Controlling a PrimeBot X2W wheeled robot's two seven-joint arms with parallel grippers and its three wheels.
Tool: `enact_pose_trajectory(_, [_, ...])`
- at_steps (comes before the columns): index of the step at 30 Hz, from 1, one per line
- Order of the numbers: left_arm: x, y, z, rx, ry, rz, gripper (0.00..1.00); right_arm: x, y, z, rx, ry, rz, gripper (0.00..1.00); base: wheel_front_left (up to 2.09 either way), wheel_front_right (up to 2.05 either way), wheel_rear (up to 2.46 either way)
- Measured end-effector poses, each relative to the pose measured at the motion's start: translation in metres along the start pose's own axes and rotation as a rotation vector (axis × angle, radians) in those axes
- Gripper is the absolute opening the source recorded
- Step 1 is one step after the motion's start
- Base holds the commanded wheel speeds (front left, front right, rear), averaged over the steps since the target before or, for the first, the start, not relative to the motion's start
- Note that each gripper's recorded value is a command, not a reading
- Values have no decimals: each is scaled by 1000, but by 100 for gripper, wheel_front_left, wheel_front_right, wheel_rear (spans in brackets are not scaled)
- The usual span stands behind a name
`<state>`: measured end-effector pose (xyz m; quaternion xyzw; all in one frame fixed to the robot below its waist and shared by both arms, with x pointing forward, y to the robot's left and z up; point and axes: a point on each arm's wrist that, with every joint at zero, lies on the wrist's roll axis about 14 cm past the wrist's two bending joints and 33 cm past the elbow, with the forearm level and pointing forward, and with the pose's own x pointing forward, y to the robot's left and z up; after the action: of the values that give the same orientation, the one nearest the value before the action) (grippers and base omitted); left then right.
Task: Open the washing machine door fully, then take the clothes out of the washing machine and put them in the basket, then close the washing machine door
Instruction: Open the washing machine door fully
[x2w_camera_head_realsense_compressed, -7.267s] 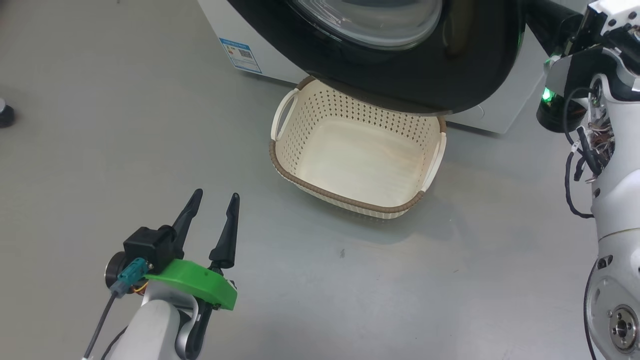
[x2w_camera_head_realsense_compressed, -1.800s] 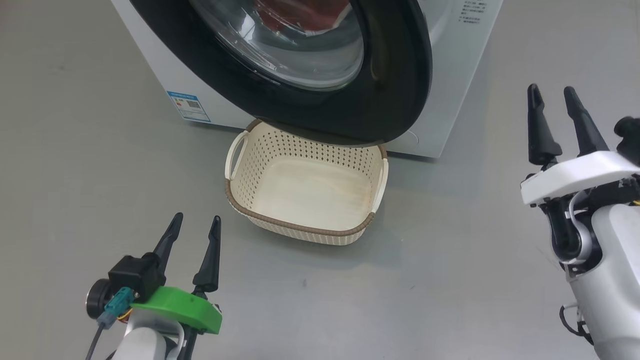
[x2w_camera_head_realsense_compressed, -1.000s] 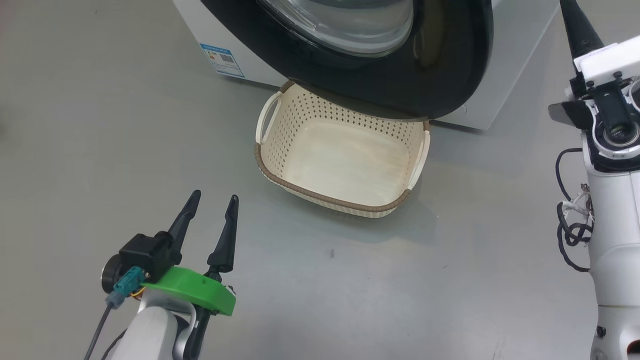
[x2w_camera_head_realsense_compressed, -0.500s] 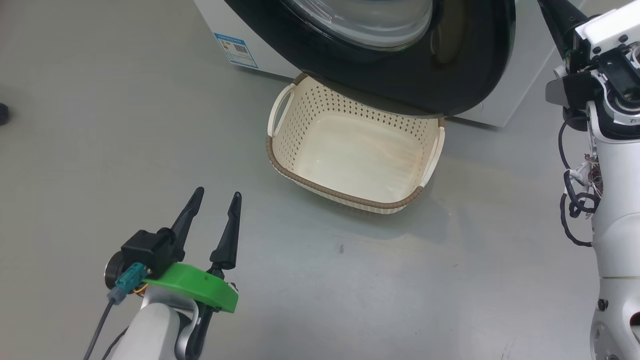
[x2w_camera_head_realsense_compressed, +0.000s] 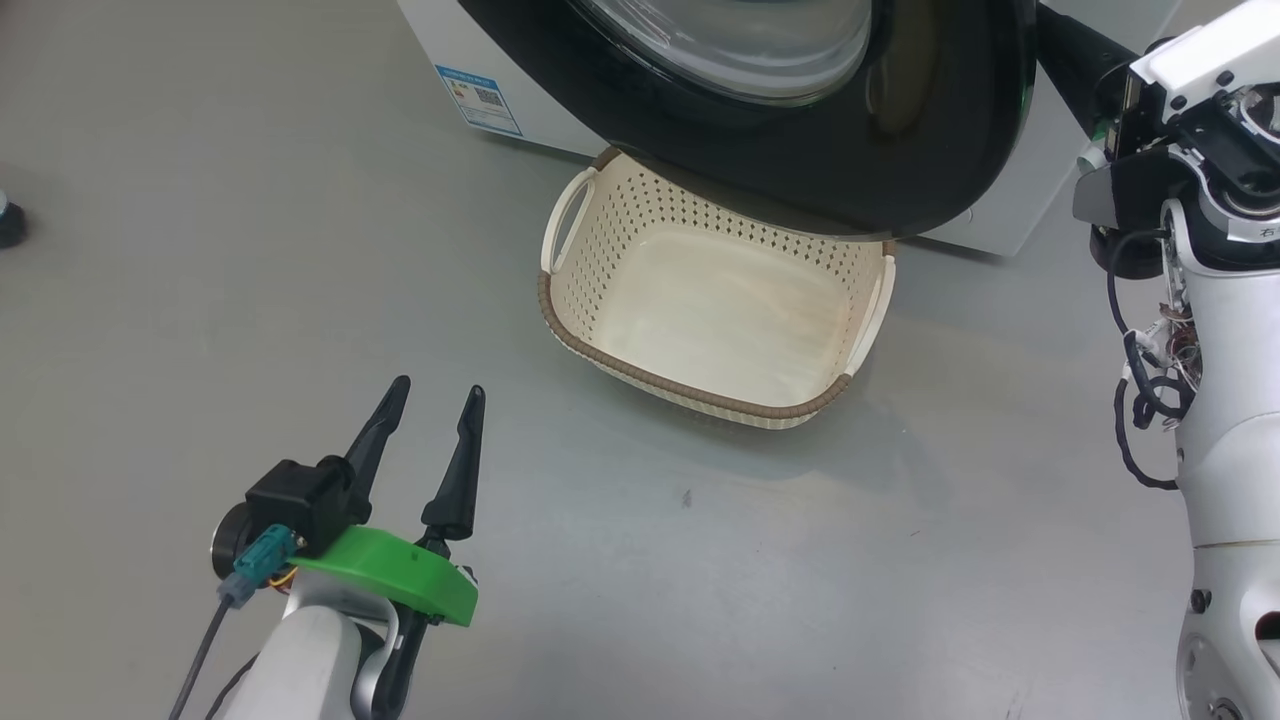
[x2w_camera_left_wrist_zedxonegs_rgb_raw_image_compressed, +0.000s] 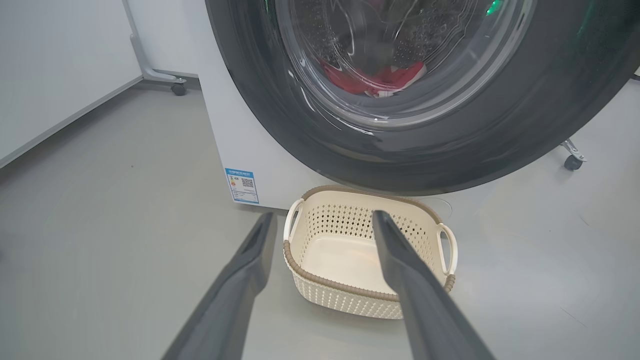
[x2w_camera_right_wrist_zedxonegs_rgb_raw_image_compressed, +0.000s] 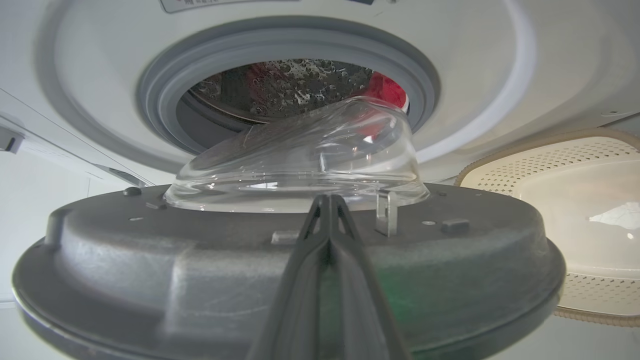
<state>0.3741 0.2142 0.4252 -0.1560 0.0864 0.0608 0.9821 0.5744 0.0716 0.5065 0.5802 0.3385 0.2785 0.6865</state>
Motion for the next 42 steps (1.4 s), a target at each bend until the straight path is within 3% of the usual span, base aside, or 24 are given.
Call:
enact_pose_trajectory(18, [-1,-3,5,-3,-14,-9,100,-4,0,-15,23,96,-17,0,0,0,0])
enact_pose_trajectory(42, [-5,-13,24,11,-72,-47,100,-31,1,-73,51,264,-42,0,0,0,0])
